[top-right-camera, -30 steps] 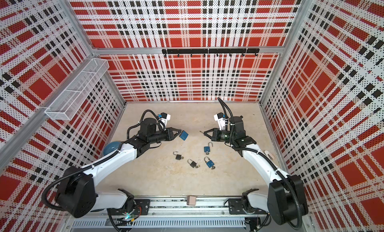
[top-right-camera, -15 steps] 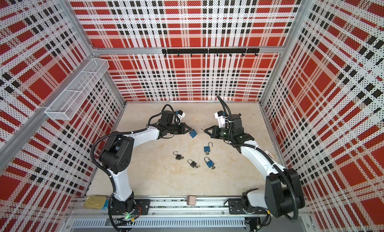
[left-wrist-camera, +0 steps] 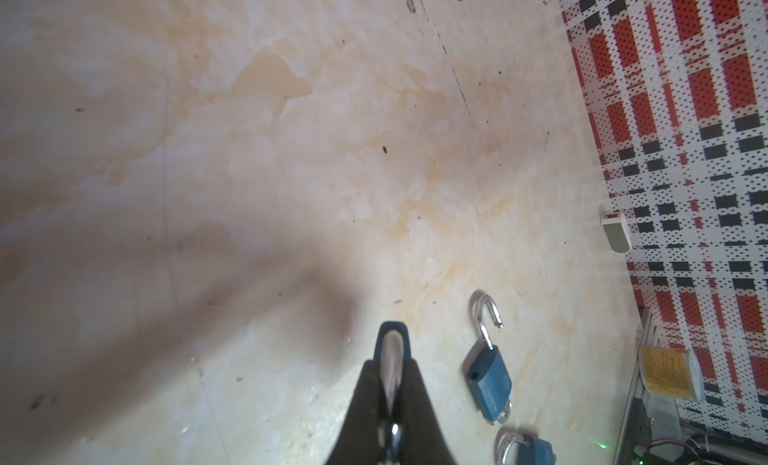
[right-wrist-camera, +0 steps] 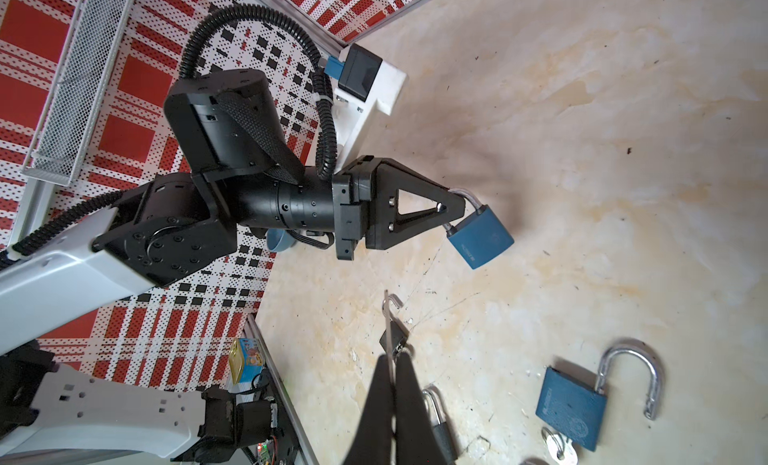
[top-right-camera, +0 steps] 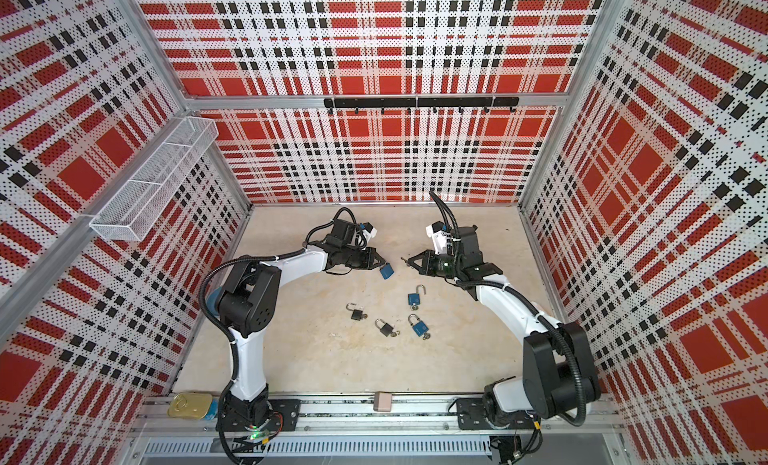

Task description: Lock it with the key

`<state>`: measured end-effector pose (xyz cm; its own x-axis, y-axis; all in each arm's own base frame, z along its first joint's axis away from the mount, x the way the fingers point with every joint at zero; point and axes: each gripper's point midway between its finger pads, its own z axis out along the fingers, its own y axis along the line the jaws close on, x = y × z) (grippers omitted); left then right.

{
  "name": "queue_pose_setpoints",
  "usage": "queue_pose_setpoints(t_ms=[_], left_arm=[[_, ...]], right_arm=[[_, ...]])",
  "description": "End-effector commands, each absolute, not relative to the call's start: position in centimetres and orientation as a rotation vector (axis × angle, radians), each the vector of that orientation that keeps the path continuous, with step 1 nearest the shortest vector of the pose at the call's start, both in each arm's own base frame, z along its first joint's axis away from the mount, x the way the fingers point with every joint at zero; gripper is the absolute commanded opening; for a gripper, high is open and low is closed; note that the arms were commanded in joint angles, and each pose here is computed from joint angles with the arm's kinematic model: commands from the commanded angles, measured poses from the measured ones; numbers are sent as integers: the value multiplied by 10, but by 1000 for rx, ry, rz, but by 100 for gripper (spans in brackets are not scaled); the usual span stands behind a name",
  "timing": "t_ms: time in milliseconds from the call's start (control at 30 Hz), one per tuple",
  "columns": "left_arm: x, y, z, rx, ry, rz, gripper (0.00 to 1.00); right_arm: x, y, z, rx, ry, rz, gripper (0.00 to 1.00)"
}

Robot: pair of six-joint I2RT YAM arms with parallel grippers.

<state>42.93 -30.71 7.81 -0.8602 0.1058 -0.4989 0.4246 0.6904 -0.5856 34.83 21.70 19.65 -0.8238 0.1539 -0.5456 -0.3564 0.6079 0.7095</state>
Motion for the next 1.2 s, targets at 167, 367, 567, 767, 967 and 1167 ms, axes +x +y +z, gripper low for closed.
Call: queue_pose_setpoints(t_ms=[167,367,567,767,967,1167], left_arm=[[439,-309,76,437,2468,-963,0],[444,-303,75,406,2471,-933,19],[450,-297,79,383,2462,-905,32],[462,-286,84,308,2448,-862,35],[473,-275,90,254,2436,-818,37],[484,-258,94,162,2428,-775,37]], right_arm=[[359,222,207,-213,2214,1149,0],[361,223,198,-216,2232,1136,0],[366,222,187,-213,2259,1104,0],[375,225,175,-240,2276,1057,0],[387,230,162,-248,2295,1028,0],[404,240,152,-268,2296,1018,0]])
